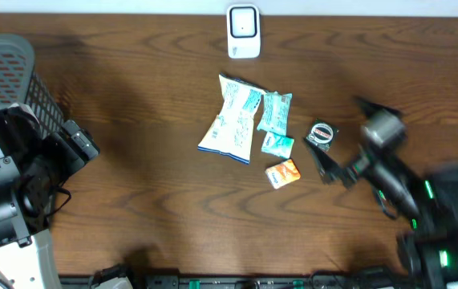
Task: Scan the item barcode
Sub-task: 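Move the right gripper forward to the white snack bag, then grasp the white snack bag with the right gripper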
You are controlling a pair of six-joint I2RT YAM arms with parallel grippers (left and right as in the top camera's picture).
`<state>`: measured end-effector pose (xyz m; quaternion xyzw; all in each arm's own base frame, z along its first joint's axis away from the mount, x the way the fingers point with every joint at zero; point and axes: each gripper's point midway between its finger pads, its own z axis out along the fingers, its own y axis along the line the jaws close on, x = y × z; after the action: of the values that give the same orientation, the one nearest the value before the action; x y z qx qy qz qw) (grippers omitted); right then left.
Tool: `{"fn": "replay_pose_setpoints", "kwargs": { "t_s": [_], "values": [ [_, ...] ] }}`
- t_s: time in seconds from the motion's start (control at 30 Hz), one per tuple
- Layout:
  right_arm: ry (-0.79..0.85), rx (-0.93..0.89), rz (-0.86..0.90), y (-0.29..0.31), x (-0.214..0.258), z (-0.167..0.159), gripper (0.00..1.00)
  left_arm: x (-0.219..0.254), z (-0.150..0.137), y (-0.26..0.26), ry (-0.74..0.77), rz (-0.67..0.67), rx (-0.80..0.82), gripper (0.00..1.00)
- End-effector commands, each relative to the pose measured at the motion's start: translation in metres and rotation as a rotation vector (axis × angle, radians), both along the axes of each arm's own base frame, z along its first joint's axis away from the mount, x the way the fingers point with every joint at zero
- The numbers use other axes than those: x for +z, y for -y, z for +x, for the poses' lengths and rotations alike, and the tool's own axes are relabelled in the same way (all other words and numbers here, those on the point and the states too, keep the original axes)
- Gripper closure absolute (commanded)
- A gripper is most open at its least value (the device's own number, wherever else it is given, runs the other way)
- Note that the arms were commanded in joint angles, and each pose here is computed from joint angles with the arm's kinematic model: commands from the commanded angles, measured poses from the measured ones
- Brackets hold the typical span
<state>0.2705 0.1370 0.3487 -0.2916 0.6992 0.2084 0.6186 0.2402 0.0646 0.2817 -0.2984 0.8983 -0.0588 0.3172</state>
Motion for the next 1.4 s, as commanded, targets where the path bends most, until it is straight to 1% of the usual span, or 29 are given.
{"fn": "replay_pose_setpoints", "kwargs": {
  "t_s": [0.0,0.03,0.1,0.17,0.23,0.3,0.4,0.5,0.53,0.57,0.63,0.67,0.7,0.73,0.77,0.8,0.9,1.0,1.1,1.13,1.2,1.37],
  "values": [
    [-0.118,0.16,-0.042,-0.025,-0.011,0.019,0.01,0.005,0.001,0.0,0.016,-0.005,-0.001,0.02],
    [-0.165,0.215,-0.029,-0.033,-0.016,0.021,0.01,0.005,0.001,0.0,0.016,-0.005,-0.001,0.02],
    [-0.253,0.386,0.028,-0.054,-0.027,0.019,0.01,0.005,0.001,0.0,0.016,-0.005,-0.001,0.02],
    [-0.318,0.561,0.1,-0.069,-0.035,0.01,0.01,0.005,0.001,0.0,0.016,-0.005,-0.001,0.02],
    [-0.39,0.672,0.16,-0.077,-0.045,0.005,0.01,0.005,0.001,0.0,0.016,-0.005,-0.001,0.02],
    [-0.456,0.714,0.197,-0.08,-0.057,0.009,0.01,0.005,0.001,0.0,0.016,-0.005,-0.001,0.02],
    [-0.555,0.706,0.227,-0.085,-0.074,0.017,0.01,0.005,0.001,0.0,0.016,-0.005,-0.001,0.03],
    [-0.636,0.719,0.229,-0.097,-0.093,0.019,0.01,0.005,0.001,0.0,0.016,-0.005,-0.001,0.02],
    [-0.646,0.71,0.216,-0.101,-0.1,0.021,0.01,0.005,0.001,0.0,0.016,-0.005,-0.001,0.02],
    [-0.68,0.655,0.183,-0.107,-0.115,0.028,0.01,0.005,0.001,0.0,0.016,-0.005,-0.001,0.03],
    [-0.806,0.438,0.128,-0.111,-0.147,0.047,0.01,0.005,0.001,0.0,0.016,-0.005,-0.001,0.02],
    [-0.841,0.355,0.11,-0.109,-0.158,0.053,0.01,0.005,0.001,0.0,0.016,-0.005,-0.001,0.02],
    [-0.914,0.141,0.071,-0.104,-0.182,0.066,0.01,0.005,0.001,0.0,0.016,-0.005,-0.001,0.02],
    [-0.93,0.049,0.044,-0.101,-0.192,0.07,0.01,0.005,0.001,0.0,0.016,-0.005,-0.001,0.02],
    [-0.934,-0.08,0.001,-0.096,-0.204,0.075,0.01,0.005,0.001,0.0,0.016,-0.005,-0.001,0.02],
    [-0.92,-0.134,-0.038,-0.095,-0.21,0.075,0.01,0.005,0.001,0.0,0.016,-0.005,-0.001,0.02],
    [-0.872,-0.185,-0.119,-0.102,-0.216,0.07,0.01,0.005,0.001,0.0,0.016,-0.005,-0.001,0.02],
    [-0.826,-0.108,-0.125,-0.131,-0.209,0.058,0.01,0.005,0.001,0.0,0.016,-0.005,-0.001,0.02],
    [-0.801,-0.089,-0.139,-0.141,-0.207,0.055,0.01,0.005,0.001,0.0,0.016,-0.005,-0.001,0.02],
    [-0.788,-0.104,-0.142,-0.14,-0.207,0.057,0.1,0.005,0.001,0.0,0.016,-0.005,-0.001,0.02],
    [-0.782,-0.124,-0.15,-0.138,-0.21,0.061,0.17,0.005,0.001,0.0,0.016,-0.005,-0.001,0.02],
    [-0.853,-0.105,-0.159,-0.143,-0.232,0.057,0.13,0.005,0.001,0.0,0.016,-0.005,-0.001,0.02]
  ]
}}
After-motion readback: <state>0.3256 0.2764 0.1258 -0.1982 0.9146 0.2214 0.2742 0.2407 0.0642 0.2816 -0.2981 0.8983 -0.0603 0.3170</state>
